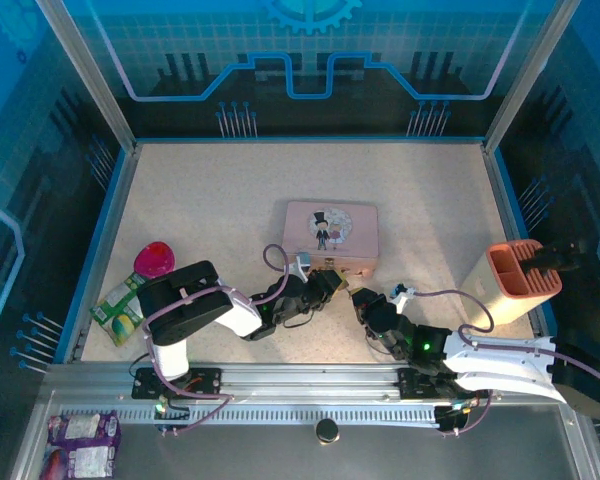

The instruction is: Unlock the padlock with the key

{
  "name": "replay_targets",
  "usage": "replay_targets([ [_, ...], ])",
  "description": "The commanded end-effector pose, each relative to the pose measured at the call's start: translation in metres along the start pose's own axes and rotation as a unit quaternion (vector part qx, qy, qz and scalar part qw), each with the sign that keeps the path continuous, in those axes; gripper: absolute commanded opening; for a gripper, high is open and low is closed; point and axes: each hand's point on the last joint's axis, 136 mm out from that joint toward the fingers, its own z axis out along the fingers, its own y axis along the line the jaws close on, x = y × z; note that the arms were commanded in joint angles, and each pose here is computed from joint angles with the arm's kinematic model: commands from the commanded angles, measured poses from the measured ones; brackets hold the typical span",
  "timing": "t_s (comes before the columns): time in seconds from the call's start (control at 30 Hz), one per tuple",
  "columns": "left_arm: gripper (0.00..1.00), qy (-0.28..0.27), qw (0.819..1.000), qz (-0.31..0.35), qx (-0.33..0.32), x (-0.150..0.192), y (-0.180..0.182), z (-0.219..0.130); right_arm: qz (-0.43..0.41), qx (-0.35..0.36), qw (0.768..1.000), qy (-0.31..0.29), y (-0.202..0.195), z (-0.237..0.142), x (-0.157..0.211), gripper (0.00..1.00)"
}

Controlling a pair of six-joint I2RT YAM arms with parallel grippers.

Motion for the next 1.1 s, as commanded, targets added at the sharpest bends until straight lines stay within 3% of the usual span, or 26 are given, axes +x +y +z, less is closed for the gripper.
replay_targets([
  [0.0, 0.00, 0.084, 0.990, 0.009, 0.112, 0.0405, -0.0678, -0.0053, 0.027, -0.057, 0.997, 0.045, 0.0439, -0.0049, 0.0230, 0.00],
  [1.07, 0.00, 0.084, 0.991, 0.008, 0.108, 0.0401, -0.0641, -0.0050, 0.024, -0.063, 0.996, 0.058, 0.0492, -0.0024, 0.0307, 0.00],
])
